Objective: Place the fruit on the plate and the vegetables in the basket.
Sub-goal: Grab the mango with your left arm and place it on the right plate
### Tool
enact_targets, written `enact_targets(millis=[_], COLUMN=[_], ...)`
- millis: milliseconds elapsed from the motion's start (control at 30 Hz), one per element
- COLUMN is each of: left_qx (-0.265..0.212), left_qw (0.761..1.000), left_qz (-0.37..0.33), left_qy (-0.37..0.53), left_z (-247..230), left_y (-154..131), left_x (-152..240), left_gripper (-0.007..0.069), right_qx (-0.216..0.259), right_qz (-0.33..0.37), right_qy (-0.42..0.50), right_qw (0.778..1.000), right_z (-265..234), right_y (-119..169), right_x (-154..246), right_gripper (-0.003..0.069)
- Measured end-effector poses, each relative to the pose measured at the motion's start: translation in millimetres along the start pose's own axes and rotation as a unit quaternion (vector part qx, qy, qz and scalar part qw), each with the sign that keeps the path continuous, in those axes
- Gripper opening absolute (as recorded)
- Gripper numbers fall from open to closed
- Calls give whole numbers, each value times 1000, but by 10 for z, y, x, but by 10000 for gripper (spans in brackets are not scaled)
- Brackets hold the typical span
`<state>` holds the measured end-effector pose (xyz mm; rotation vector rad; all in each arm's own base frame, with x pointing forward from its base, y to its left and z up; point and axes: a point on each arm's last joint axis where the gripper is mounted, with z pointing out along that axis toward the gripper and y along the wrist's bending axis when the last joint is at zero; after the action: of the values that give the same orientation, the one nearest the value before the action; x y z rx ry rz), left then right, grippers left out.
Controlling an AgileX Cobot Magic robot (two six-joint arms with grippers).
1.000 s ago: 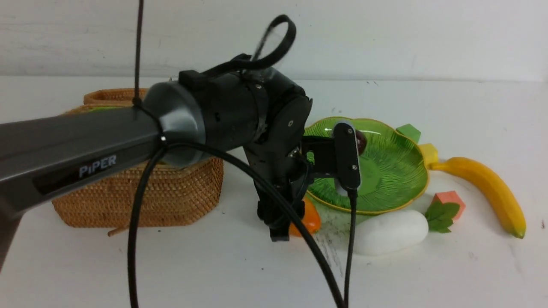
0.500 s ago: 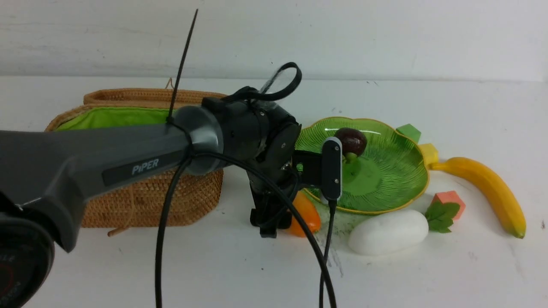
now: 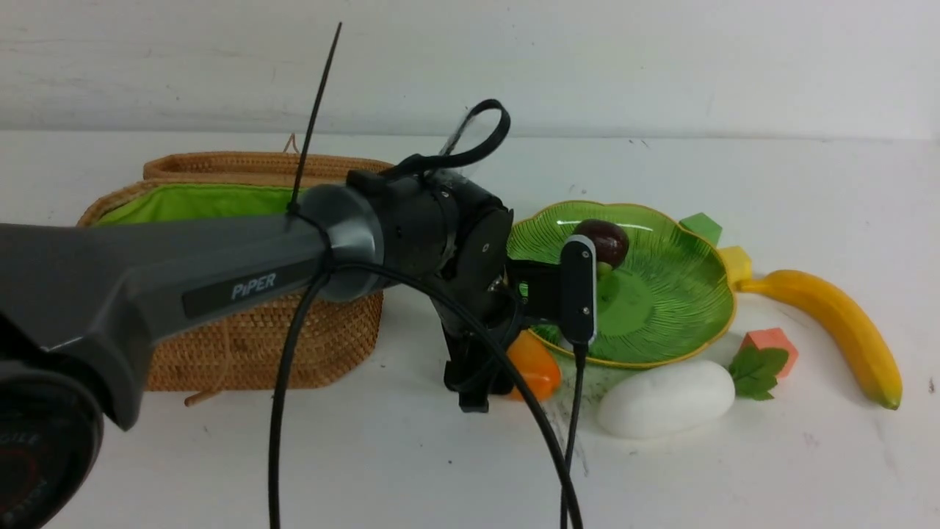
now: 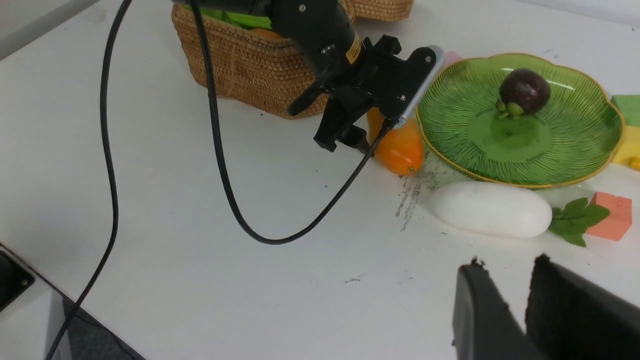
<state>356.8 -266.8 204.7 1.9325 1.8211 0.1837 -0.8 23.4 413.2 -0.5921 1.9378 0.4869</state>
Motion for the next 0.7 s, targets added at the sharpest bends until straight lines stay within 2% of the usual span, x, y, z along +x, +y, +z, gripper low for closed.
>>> enact_targets(millis=[267, 433, 700], left_qx=[59, 128, 109], left_qw=[998, 991, 993], left_qz=[2, -31, -40], left_qy=[27, 29, -2], left_z=[-62, -141, -568], left_y=[-82, -201, -142], left_x=[51, 46, -4], left_gripper=[575, 575, 575], right_qx=[0, 0, 7], right_qz=[0, 0, -3], right_qy=[1, 3, 5], right_qw=[1000, 1000, 1000], right_z=[0, 0, 0], right_y=[0, 0, -12], right_x=[1, 6, 9], right_gripper=[162, 162, 162])
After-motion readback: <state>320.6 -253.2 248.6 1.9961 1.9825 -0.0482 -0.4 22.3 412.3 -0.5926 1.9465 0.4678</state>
